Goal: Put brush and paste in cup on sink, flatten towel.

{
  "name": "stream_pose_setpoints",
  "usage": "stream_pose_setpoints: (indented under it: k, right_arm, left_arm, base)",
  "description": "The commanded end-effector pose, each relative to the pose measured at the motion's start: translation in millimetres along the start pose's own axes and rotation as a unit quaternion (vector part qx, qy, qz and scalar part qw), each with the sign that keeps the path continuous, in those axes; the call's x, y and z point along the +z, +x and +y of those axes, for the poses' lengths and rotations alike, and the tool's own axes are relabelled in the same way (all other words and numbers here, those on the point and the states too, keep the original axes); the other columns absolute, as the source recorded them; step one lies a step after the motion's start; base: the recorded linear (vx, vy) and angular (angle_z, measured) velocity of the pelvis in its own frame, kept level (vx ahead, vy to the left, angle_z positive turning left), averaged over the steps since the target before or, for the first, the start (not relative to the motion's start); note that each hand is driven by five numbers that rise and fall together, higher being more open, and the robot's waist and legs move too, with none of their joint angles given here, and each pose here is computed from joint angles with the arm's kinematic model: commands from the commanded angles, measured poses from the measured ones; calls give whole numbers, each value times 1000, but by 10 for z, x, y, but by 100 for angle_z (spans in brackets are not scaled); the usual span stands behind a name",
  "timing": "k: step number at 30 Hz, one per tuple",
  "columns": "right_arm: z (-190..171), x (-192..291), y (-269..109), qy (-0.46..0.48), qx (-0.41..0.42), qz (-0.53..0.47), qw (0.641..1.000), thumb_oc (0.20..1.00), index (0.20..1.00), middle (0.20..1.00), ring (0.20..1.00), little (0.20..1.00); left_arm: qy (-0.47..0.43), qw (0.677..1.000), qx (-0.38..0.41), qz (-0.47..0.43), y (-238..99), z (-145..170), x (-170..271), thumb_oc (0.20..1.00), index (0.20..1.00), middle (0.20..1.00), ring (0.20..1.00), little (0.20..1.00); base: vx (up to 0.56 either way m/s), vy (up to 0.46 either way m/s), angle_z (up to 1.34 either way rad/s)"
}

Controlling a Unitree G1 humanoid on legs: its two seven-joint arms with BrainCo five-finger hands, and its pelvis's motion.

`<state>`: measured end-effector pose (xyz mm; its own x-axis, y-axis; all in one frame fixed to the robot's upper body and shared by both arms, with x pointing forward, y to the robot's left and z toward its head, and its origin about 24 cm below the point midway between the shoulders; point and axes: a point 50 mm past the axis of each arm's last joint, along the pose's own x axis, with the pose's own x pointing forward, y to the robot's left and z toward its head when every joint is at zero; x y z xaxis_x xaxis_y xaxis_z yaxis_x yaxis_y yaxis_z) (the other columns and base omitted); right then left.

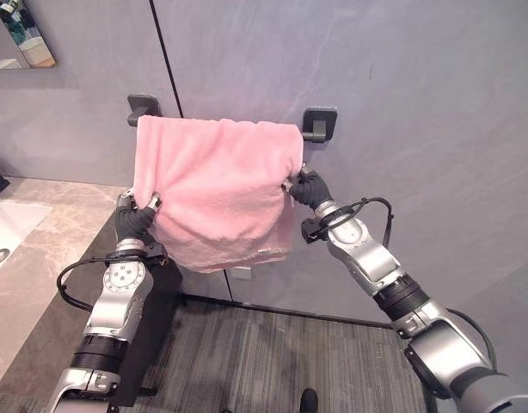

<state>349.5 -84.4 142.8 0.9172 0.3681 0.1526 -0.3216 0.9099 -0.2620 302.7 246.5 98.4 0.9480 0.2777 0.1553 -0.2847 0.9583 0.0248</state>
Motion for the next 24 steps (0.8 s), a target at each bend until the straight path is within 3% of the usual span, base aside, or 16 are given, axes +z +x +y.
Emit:
stream_pose_setpoints:
  k: [1, 2, 3, 4, 16, 24]
  right_arm:
    - [-56, 160, 103, -1, -24, -35, 999, 200, 200, 200, 200, 200]
    - [-57, 161, 103, -1, -24, -35, 999, 225, 225, 225, 225, 225]
    - [-53, 91, 108, -10, -26, -18, 999, 1000, 1000, 1000, 1000, 1000]
    - [-62, 82, 111, -18, -30, -16, 999, 1000, 1000, 1000, 1000, 1000]
    - [-13, -568, -196, -46, -21, 87, 995, 1000, 1000, 1000, 1000, 1000]
    - [-235, -1337, -1038, -42, -27, 215, 975, 1000, 1000, 1000, 1000, 1000]
  left_arm:
    - [44, 999, 6, 32, -14, 116, -153, 256, 256, 256, 256, 256]
    - [44, 999, 6, 32, -13, 116, -153, 351, 351, 351, 351, 351]
    - [51, 998, 11, 41, -21, 113, -201, 545, 545, 545, 545, 545]
    - [54, 997, 13, 44, -18, 108, -216, 1000, 1000, 1000, 1000, 1000]
    - [94, 969, 64, 217, -442, 255, -1042, 1000, 1000, 1000, 1000, 1000]
    - [111, 929, 45, 351, -1090, 272, -1638, 1000, 1000, 1000, 1000, 1000]
  base:
    - [-8, -11, -5]
    - [-11, -21, -4]
    - [0, 0, 0]
    - [-20, -35, 2]
    - [-23, -32, -1]
    - [-17, -10, 2]
